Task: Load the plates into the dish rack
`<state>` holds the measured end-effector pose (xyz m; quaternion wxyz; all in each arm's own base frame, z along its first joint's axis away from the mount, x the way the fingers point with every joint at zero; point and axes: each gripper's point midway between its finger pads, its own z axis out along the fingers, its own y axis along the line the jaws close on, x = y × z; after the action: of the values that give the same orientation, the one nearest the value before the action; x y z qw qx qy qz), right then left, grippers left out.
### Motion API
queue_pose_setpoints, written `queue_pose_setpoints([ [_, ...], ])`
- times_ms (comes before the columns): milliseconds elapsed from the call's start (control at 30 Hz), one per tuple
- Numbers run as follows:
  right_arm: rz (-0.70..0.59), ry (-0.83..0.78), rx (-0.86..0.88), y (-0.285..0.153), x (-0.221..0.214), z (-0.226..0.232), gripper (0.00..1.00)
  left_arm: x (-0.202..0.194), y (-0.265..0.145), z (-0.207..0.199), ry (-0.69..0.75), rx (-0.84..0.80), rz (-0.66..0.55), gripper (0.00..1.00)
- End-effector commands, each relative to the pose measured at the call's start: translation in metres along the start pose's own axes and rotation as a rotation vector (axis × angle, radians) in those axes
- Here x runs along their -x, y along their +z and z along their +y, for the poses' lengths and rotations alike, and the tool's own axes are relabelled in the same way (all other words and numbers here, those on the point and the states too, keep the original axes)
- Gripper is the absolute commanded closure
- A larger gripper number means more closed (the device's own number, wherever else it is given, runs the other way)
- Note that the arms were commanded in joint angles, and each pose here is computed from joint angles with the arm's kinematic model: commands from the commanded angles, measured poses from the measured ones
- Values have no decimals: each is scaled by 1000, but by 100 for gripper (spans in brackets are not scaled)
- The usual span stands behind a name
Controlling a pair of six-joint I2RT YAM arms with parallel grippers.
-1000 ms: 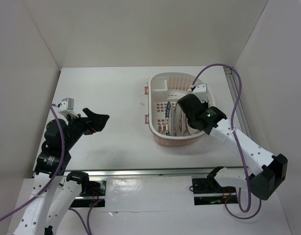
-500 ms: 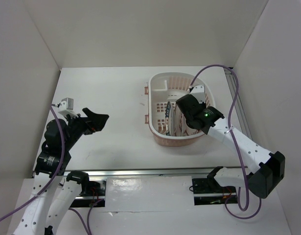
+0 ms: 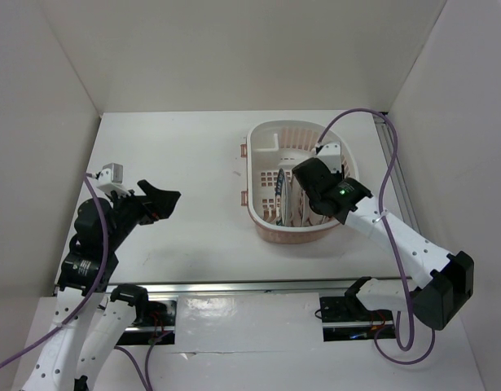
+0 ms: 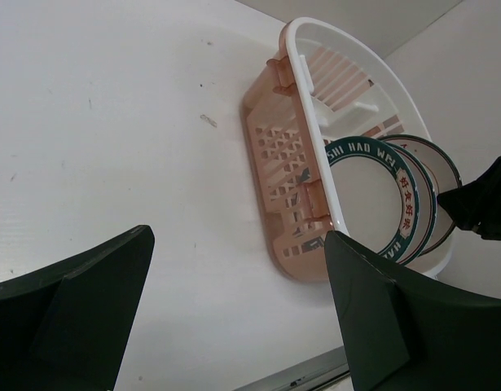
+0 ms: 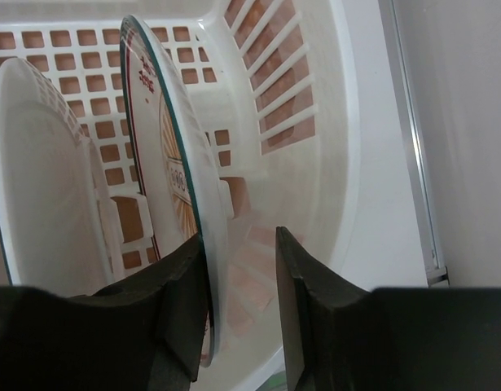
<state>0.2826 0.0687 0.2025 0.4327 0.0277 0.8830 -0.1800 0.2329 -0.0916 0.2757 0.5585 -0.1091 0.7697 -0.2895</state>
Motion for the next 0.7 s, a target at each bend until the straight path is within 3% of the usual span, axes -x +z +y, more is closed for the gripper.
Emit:
queue_pose_setpoints([
  [0, -30, 46, -7, -3, 10, 0, 57, 23, -8, -16, 31, -43, -69, 0],
  [200, -40, 62, 1, -16, 13, 2, 47, 23, -8, -16, 31, -43, -69, 0],
  [367, -38, 73, -18, -22, 12, -2, 28, 23, -8, -16, 31, -43, -69, 0],
  [467, -31, 66, -26, -26, 12, 0, 9, 23, -8, -16, 31, -43, -69, 0],
  [667, -63, 98, -30, -46, 26, -3, 0, 23, -8, -16, 31, -43, -69, 0],
])
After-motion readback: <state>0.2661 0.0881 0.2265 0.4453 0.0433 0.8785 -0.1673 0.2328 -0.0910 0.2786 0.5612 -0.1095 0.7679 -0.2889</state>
